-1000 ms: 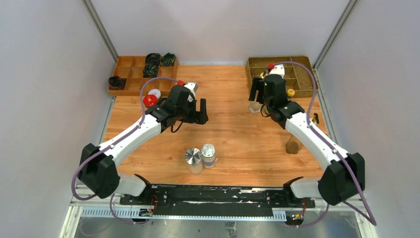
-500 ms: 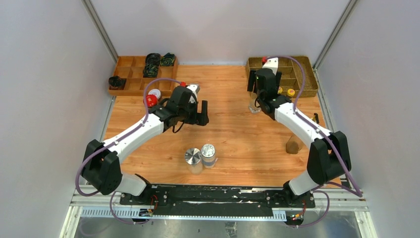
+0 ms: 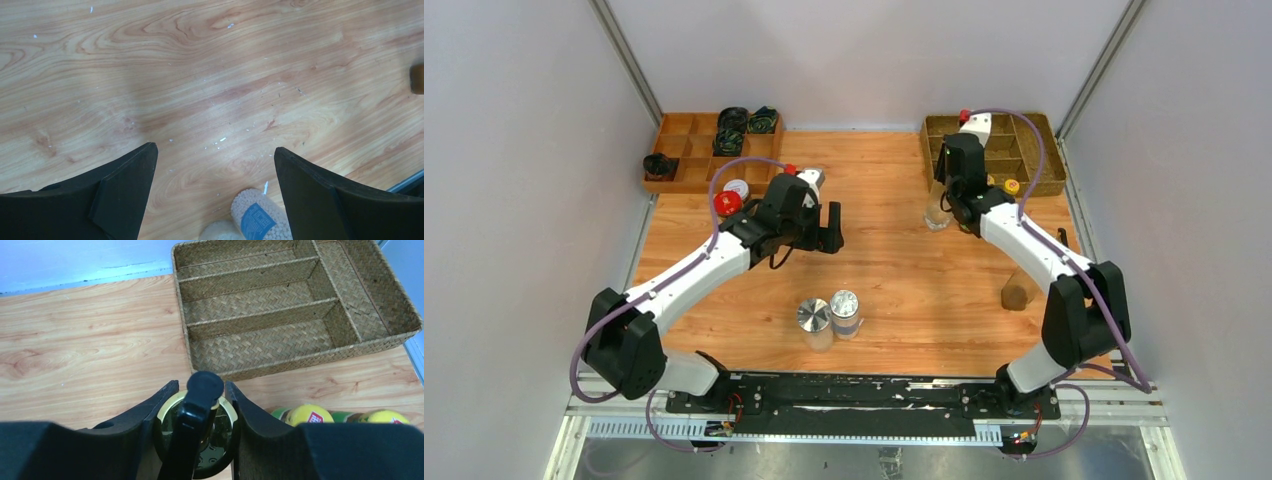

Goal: Organize the condiment bottles
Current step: Move the bottle to the center of the board, then move the storage box to the center of the board.

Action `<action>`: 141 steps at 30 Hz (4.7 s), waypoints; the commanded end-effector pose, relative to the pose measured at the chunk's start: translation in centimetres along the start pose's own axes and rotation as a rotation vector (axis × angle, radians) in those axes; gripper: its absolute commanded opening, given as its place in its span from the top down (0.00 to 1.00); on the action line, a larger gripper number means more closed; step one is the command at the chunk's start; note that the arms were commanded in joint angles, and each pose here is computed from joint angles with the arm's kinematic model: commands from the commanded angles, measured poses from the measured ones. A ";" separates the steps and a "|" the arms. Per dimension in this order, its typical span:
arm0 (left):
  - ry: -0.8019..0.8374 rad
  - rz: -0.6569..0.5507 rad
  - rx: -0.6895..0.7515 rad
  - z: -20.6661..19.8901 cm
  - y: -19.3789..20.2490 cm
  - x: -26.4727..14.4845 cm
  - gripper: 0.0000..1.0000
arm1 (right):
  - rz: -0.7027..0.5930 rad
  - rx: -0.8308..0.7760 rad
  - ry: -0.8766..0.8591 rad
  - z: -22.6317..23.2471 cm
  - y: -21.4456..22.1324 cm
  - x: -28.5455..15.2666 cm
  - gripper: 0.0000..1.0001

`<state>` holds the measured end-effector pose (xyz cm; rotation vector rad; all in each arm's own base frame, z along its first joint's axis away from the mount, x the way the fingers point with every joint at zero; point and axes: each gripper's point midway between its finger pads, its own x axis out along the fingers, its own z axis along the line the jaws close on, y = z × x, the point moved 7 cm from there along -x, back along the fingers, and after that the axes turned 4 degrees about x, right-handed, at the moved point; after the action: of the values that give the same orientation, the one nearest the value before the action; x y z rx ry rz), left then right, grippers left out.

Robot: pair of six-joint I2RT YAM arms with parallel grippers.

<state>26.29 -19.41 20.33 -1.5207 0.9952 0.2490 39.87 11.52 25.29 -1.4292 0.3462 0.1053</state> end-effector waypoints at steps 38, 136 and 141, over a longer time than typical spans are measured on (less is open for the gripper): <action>0.156 -0.170 -0.014 -7.3 -13.4 9.2 0.00 | 0.173 -0.019 -0.005 -8.3 4.1 -19.9 0.72; -0.093 -0.160 -0.167 -6.9 -11.3 30.0 0.19 | 0.032 0.013 -0.359 -7.9 0.6 -24.8 0.25; -0.170 -0.120 -0.138 -5.6 -10.8 29.3 0.20 | 0.027 0.023 -0.365 -7.9 0.5 -24.9 0.25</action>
<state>50.32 -41.40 10.81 -1.8018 0.7953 0.2003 15.05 6.90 31.45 -1.3618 0.0902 0.3638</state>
